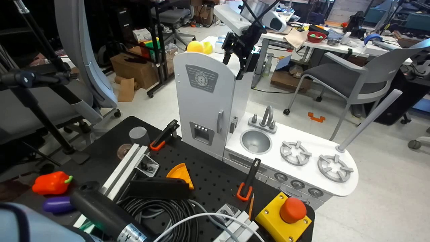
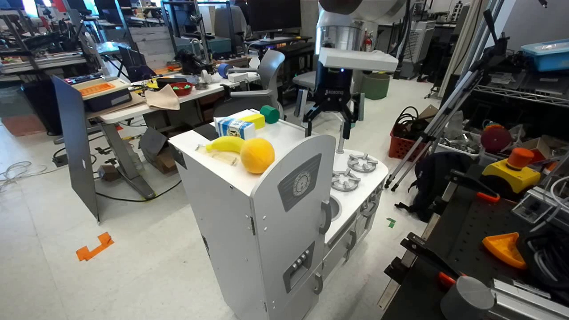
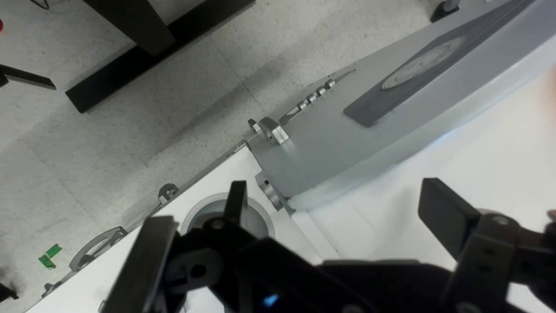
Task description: Open the door
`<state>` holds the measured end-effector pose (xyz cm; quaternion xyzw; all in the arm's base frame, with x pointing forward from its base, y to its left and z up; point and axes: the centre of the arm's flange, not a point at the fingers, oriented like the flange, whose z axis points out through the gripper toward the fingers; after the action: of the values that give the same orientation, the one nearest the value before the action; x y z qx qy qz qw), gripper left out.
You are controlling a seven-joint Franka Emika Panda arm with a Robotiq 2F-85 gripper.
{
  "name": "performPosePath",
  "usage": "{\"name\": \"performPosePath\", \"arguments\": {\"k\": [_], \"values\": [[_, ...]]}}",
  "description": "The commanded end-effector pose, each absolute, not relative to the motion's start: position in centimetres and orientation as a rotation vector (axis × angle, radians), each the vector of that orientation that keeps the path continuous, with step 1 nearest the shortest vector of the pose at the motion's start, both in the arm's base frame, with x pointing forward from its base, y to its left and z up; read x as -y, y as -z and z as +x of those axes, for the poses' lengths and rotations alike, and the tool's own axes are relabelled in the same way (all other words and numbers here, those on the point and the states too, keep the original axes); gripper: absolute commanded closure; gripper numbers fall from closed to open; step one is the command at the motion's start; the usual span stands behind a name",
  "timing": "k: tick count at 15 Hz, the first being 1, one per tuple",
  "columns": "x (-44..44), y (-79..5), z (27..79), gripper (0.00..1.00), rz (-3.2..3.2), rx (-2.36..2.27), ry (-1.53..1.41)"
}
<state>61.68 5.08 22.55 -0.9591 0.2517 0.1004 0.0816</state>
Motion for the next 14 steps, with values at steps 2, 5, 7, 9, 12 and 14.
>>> {"name": "performPosePath", "arguments": {"k": [2, 5, 7, 9, 12, 14], "values": [[-6.8, -22.8, 60.1, 0.0, -2.906, -0.695, -0.443], [-7.5, -22.1, 56.9, 0.0, -2.949, -0.63, -0.474], [-7.8, -21.3, 54.4, 0.0, -2.99, -0.581, -0.482], [-7.9, -20.4, 51.9, 0.0, -3.028, -0.537, -0.495], [-7.6, -19.2, 48.8, 0.0, -3.071, -0.486, -0.5], [-7.3, -18.6, 47.1, 0.0, -3.086, -0.465, -0.498]]}}
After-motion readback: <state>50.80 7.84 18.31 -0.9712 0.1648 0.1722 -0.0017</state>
